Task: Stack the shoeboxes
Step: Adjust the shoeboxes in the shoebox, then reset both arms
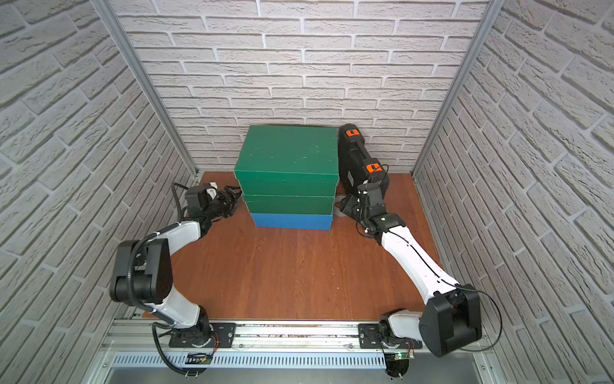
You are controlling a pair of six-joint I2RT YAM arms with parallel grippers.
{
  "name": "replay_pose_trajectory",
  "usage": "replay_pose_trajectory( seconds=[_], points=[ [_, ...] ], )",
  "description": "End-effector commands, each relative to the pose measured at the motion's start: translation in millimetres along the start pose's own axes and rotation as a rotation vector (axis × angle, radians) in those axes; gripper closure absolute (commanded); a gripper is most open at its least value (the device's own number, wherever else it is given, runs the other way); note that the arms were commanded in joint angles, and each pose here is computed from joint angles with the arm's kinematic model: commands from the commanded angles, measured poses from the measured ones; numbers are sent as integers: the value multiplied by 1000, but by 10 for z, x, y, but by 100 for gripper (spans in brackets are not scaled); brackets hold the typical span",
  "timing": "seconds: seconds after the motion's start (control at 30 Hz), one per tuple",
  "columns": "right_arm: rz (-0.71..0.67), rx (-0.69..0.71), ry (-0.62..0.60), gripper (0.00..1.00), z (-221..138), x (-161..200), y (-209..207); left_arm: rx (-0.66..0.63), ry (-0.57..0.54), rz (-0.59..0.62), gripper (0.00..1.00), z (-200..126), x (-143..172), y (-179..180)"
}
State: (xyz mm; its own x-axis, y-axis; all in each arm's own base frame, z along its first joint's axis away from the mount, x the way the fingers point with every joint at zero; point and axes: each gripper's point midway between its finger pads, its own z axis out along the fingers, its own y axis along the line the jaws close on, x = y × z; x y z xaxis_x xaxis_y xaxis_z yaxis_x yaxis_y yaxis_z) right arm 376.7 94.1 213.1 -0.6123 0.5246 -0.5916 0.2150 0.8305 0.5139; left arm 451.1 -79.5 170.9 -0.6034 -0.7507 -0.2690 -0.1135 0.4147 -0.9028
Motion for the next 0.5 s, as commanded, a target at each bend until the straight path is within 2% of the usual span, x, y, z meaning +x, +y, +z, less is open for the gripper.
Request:
replay_pose_trajectory(
  seconds=[0.0,0.13,0.27,0.37,0.47],
  points=[
    [-26,-11,-16,42,-171,52,-44,44,-3,65,21,-161,108,-101],
    [-67,14,-59,41,-503,123,-210,30,9,118,17,-409,333,-49],
    [-105,60,-192,38,-1030,71,-440,-25,-43,260,9,-745,418,-57],
    [-114,118,-339,35,-1494,-5,-672,-101,-163,372,4,-1093,377,-44],
    [-131,212,-511,26,-1773,-91,-964,-237,-382,468,2,-1516,174,37]
  ],
)
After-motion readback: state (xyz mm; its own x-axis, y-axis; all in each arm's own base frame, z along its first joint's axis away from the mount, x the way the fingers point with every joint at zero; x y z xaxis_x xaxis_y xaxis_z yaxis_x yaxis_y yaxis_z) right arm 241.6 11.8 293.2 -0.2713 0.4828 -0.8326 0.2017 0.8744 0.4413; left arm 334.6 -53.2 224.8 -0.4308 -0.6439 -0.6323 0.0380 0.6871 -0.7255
